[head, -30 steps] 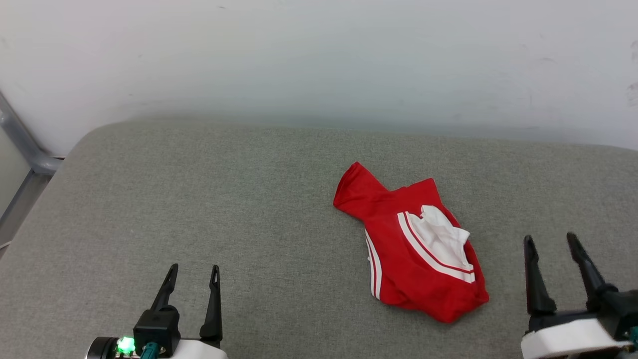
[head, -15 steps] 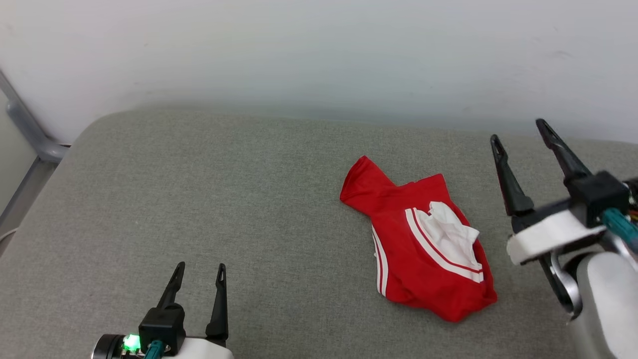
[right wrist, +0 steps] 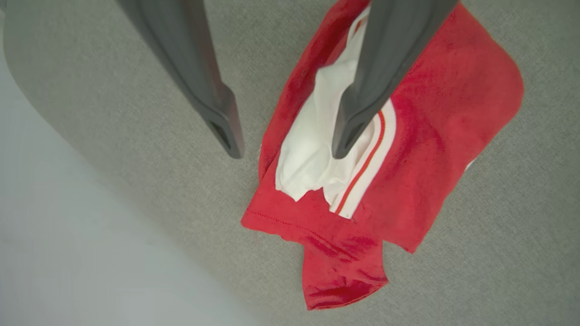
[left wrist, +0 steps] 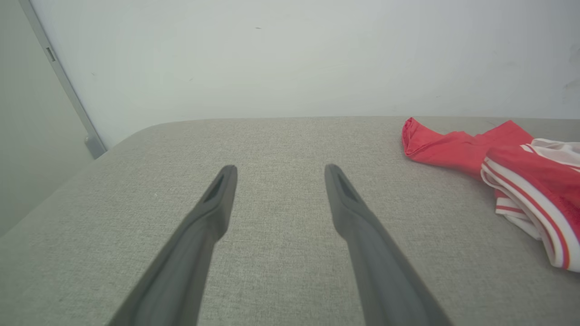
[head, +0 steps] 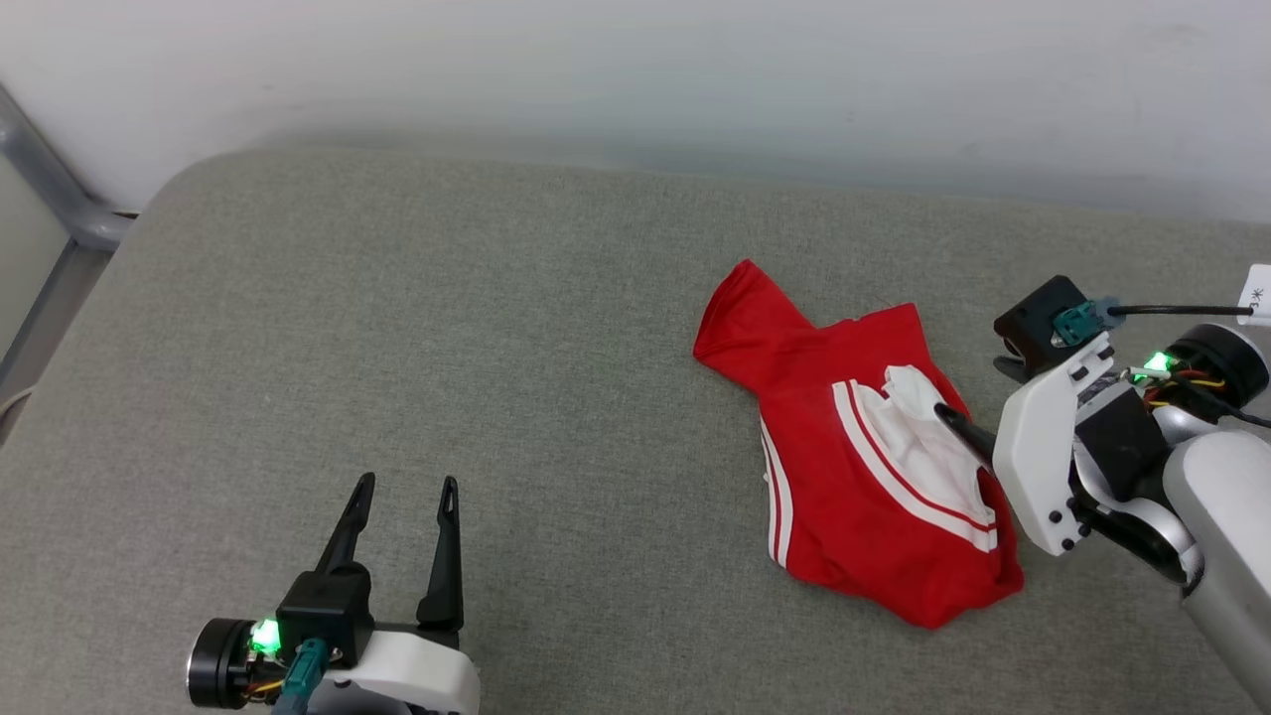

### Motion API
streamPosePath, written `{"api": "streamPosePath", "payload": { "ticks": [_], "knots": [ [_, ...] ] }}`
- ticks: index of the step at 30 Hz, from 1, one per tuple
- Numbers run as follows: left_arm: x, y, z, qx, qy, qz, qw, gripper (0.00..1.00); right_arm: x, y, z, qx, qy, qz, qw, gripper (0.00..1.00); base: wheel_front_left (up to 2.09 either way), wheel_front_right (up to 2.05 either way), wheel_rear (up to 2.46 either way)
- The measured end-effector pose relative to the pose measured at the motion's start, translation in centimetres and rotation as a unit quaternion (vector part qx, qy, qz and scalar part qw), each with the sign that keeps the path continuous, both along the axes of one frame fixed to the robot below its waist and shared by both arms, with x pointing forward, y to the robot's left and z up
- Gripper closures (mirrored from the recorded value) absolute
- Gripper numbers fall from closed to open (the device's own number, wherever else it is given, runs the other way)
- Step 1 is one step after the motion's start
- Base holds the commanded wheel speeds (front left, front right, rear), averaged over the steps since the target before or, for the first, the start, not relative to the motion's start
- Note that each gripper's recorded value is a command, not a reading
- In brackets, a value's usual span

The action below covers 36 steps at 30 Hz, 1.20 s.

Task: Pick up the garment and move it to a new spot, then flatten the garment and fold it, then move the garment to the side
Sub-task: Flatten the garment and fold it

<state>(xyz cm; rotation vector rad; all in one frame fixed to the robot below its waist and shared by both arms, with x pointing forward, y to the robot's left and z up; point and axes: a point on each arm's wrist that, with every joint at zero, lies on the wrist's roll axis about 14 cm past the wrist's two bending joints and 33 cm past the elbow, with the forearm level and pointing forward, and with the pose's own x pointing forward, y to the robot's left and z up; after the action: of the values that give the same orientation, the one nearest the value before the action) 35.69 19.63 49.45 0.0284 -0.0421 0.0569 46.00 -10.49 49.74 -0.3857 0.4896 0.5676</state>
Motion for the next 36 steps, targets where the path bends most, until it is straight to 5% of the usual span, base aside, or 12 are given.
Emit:
{"api": "streamPosePath", "payload": {
  "ticks": [14, 22, 23, 24, 31, 36],
  "knots": [
    [2.5, 0.7, -1.4, -0.001, 0.019, 0.011, 1.000, 0.00, -1.3, -0.4, -11.0, -0.087, 0.214, 0.024, 0.973, 0.00, 0.00, 0.00, 0.00],
    [3.0, 1.5, -2.2, -0.002, 0.031, 0.026, 0.999, 0.00, -1.0, 0.0, -14.1, -0.098, 0.233, 0.040, 0.967, 0.00, 0.00, 0.00, 0.00],
    [3.0, 1.5, -2.3, -0.002, 0.033, 0.026, 0.999, 0.00, -0.8, 0.1, -14.2, -0.094, 0.228, 0.042, 0.968, 0.65, 0.00, 0.00, 0.00],
    [3.1, 1.5, -2.3, -0.003, 0.033, 0.026, 0.999, 0.00, -0.7, 0.2, -14.1, -0.086, 0.222, 0.042, 0.970, 1.00, 0.00, 0.00, 0.00],
    [2.7, 1.3, -1.8, -0.007, 0.025, 0.026, 0.999, 0.00, 0.4, 2.2, -11.0, -0.026, 0.146, 0.058, 0.987, 1.00, 0.00, 0.00, 0.00],
    [1.9, 1.0, -1.1, -0.008, 0.016, 0.023, 1.000, 0.00, 1.3, 5.7, -5.3, 0.036, 0.058, 0.096, 0.993, 1.00, 0.00, 0.00, 0.00]
  ]
}}
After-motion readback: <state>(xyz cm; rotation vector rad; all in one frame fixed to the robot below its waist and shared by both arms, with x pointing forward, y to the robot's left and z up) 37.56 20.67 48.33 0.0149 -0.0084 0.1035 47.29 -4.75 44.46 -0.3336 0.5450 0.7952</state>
